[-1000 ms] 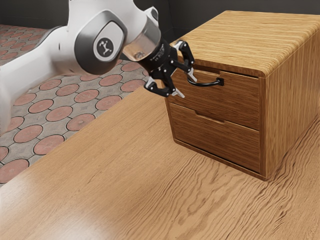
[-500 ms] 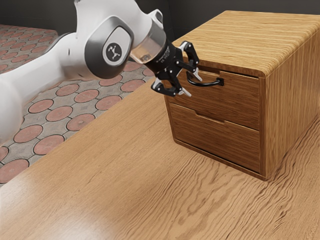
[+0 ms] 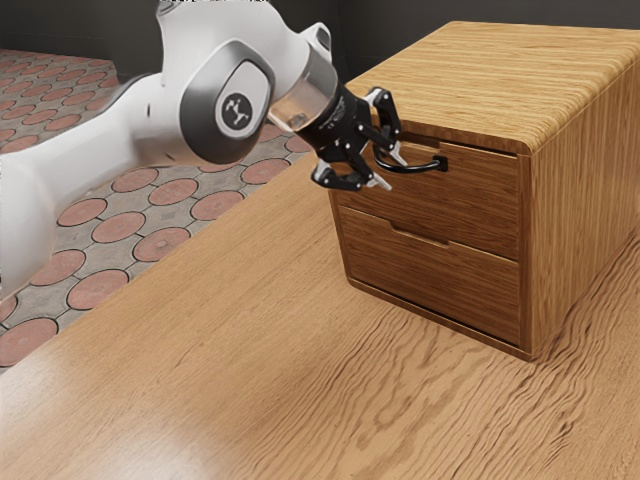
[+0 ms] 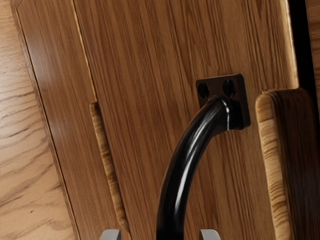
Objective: Pull the drawer handle with one arm to open the drawer
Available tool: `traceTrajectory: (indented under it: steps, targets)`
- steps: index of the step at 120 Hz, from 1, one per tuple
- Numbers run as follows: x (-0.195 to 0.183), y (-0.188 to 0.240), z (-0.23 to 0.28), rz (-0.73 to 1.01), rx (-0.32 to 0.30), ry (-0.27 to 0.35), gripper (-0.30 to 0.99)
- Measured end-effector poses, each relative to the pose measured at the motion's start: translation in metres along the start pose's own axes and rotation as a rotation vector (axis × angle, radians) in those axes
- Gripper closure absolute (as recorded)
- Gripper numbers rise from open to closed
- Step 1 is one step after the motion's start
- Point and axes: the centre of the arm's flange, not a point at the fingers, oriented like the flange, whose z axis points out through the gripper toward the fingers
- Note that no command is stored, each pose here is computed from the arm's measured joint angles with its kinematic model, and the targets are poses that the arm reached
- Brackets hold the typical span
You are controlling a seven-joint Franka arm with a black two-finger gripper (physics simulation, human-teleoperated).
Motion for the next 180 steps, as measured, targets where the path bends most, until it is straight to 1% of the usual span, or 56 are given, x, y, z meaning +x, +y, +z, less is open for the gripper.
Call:
traceTrajectory:
  steps: [30,64,86,104,124,137,180]
  targets:
    - [0.002,-0.001,0.007,0.003,0.006,-0.001,0.59]
    - [0.002,-0.001,0.003,0.01,-0.001,0.0,0.63]
    - [0.002,-0.003,-0.004,0.012,-0.005,-0.001,0.64]
    - [0.001,-0.01,-0.002,0.01,0.009,-0.006,0.64]
    - [0.001,-0.013,-0.005,0.009,0.009,-0.01,0.64]
    - [0.001,-0.014,-0.01,0.009,0.005,-0.01,0.66]
    - [-0.003,-0.024,-0.018,0.006,0.008,-0.02,0.64]
